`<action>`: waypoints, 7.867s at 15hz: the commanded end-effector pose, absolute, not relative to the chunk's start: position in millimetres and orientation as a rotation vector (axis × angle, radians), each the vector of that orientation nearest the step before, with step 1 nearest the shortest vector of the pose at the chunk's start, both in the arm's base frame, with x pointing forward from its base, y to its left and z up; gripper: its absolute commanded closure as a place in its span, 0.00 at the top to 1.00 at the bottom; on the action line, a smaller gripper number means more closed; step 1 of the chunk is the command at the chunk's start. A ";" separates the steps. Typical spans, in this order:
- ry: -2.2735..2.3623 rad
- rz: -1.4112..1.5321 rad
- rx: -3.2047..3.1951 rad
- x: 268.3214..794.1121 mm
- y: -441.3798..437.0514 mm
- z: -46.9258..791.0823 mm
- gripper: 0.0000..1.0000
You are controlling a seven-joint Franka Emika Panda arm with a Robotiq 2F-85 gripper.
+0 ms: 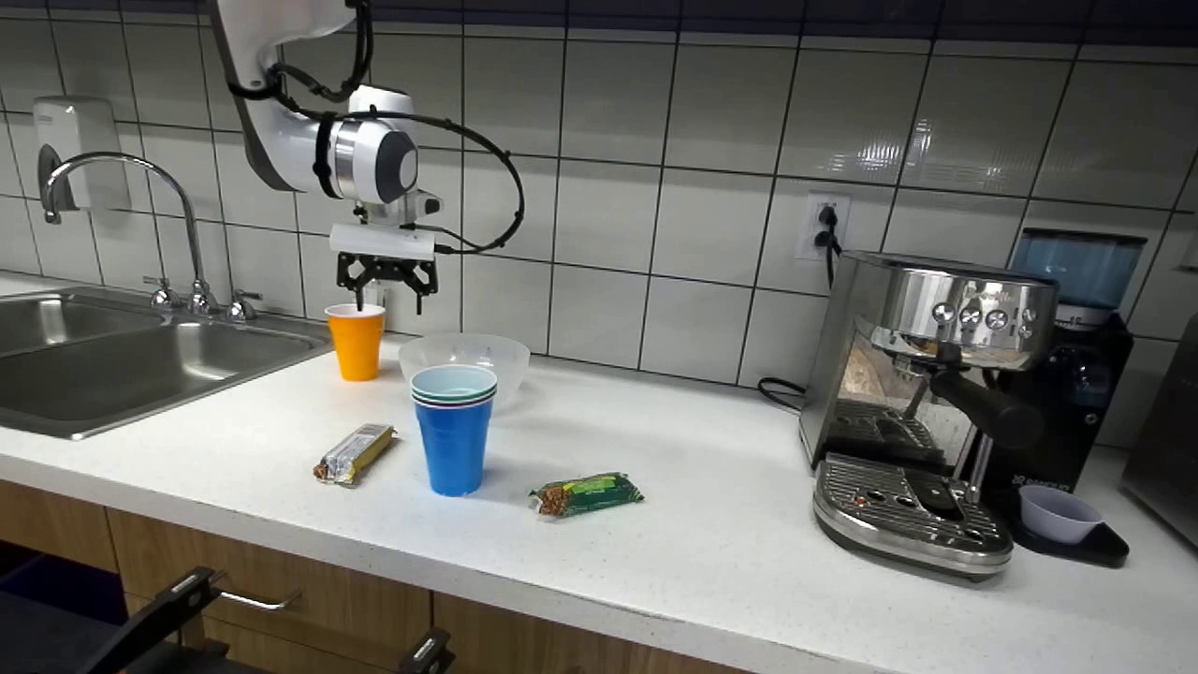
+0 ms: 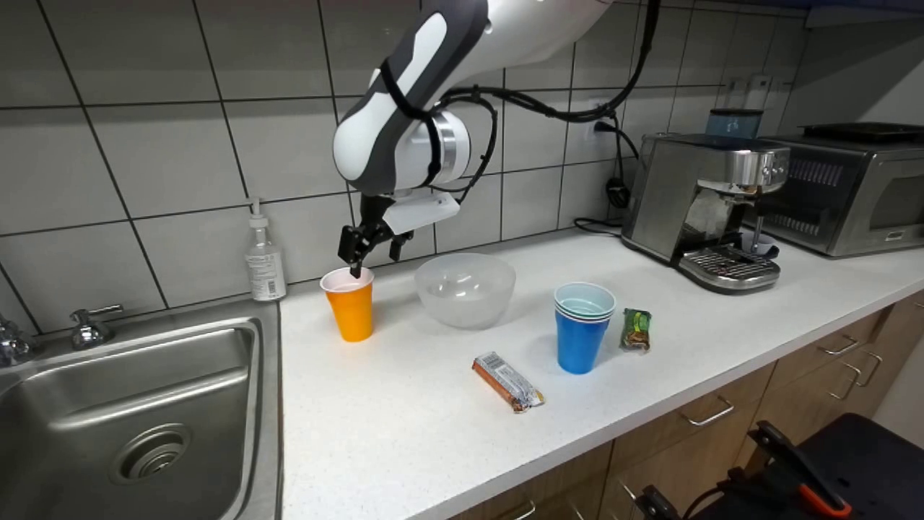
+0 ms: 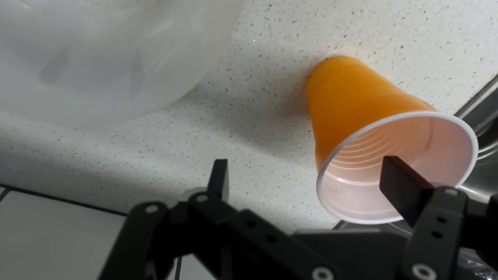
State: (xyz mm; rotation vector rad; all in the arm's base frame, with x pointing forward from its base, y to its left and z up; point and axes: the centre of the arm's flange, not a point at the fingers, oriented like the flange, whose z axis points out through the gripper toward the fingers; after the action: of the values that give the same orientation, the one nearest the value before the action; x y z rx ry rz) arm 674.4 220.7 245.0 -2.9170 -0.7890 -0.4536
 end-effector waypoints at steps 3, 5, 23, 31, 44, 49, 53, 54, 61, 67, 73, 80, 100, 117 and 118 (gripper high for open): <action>-0.803 -0.401 -2.948 695.1 231.3 238.2 1.00; -0.808 -0.394 -2.947 695.6 232.2 236.3 1.00; -0.844 -0.375 -2.934 691.0 238.3 234.7 0.01; -0.856 -0.429 -2.908 675.9 236.9 249.2 0.01; -0.862 -0.561 -2.883 637.9 228.1 270.0 0.01; -0.854 -0.589 -2.891 613.1 223.0 280.4 0.01; -0.833 -0.610 -2.898 589.6 219.8 286.2 0.01; -0.825 -0.616 -2.900 582.7 219.0 288.6 0.01; -0.769 -0.684 -2.909 540.8 211.4 309.7 0.01; -0.709 -0.718 -2.933 511.8 192.0 323.8 0.01; -0.730 -0.696 -2.941 484.2 161.6 339.2 0.01; -0.751 -0.674 -2.935 465.9 130.8 363.2 0.01; -0.507 -0.611 -2.981 457.8 26.2 414.5 0.01; -0.320 -0.457 -3.014 424.8 -29.2 406.7 0.01; -0.310 -0.448 -3.017 423.6 -31.6 405.8 0.01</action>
State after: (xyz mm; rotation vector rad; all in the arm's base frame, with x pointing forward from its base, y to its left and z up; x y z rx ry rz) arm 438.6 -23.2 398.8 -3.0072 -0.3448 -0.4756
